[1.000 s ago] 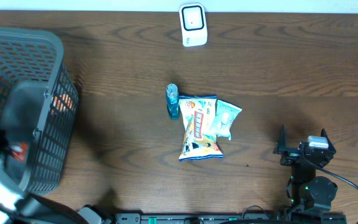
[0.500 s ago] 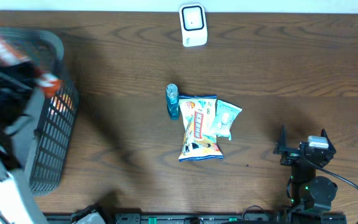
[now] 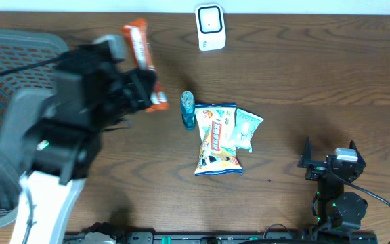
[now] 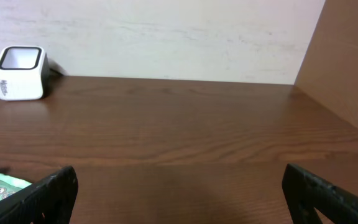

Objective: Scan the item barcode
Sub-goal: 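Grasp the red packet with the left gripper and lift it out, then carry the red packet right of the pouch and lower it onto the table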

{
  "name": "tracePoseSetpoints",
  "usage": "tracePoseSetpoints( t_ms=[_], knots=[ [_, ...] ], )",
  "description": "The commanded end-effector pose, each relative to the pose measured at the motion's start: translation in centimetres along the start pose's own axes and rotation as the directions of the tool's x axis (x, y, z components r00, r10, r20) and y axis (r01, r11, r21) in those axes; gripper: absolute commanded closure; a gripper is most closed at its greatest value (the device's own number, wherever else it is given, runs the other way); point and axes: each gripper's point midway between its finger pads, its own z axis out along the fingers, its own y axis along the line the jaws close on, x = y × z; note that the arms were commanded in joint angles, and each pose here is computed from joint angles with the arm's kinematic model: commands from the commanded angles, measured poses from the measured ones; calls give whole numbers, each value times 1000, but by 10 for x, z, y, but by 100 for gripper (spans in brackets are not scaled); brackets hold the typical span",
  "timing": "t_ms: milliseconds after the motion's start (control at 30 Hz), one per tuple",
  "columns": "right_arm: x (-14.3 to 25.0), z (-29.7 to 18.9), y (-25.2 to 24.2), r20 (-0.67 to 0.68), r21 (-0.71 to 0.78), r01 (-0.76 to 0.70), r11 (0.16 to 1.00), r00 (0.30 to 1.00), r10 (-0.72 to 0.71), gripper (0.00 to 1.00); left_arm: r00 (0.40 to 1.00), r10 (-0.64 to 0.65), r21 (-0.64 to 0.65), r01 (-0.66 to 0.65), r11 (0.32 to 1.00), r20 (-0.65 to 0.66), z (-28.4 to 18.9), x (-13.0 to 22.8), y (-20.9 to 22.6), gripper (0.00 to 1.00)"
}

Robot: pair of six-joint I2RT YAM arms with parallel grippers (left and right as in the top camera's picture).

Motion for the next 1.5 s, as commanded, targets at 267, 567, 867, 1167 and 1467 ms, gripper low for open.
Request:
tracePoseSetpoints(
  t_ms=[267, 567, 867, 1167, 1467],
  knots=[
    [0, 0, 0, 1, -1, -12, 1000, 1000, 12, 1, 981, 66, -124, -90, 988, -183, 88, 44, 9, 93],
    [0, 0, 0, 1, -1, -12, 1000, 1000, 12, 1, 979, 70, -105, -91, 990, -192, 94, 47, 5, 93],
    [0, 0, 0, 1, -1, -12, 1000, 1000, 12, 1, 963, 168, -32, -178, 983, -211, 97, 64, -22, 93],
    [0, 0, 0, 1, -1, -12, 1000, 1000, 12, 1, 939, 210, -34, -227, 973, -271, 120, 90, -28, 93],
    [0, 0, 0, 1, -1, -12, 1000, 1000, 12, 1, 885, 270, 14, -286, 958, -378, 167, 145, -44, 93]
  ],
)
